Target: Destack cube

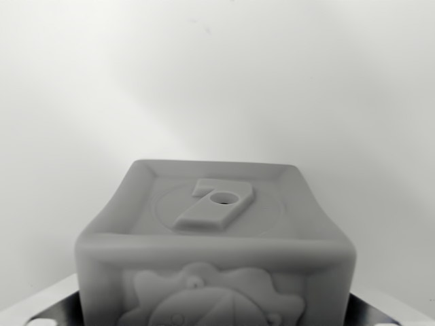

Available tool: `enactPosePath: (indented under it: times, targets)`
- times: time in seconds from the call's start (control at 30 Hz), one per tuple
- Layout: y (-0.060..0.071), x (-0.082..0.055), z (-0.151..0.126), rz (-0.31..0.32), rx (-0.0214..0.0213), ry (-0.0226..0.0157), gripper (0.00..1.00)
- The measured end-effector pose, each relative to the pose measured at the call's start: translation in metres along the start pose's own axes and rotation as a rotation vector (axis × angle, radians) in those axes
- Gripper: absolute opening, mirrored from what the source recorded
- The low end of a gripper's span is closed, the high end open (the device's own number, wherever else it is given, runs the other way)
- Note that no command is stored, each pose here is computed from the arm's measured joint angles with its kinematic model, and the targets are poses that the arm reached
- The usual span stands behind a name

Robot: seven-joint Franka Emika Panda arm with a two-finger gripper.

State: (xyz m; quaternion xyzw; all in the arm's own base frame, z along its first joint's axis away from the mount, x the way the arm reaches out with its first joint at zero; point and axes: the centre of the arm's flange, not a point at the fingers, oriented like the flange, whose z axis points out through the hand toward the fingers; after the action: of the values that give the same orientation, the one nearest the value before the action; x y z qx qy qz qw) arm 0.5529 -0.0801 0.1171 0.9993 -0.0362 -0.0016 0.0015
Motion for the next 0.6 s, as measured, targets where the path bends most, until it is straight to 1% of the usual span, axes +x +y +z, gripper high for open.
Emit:
enactPosePath:
  times: [0.17, 0.6]
  targets:
    - [0.0, -0.0003, 0.0019, 0.0, 0.0, -0.0015, 1.0]
    - [0.0, -0.0001, 0.0019, 0.0, -0.0001, -0.0007, 1.0]
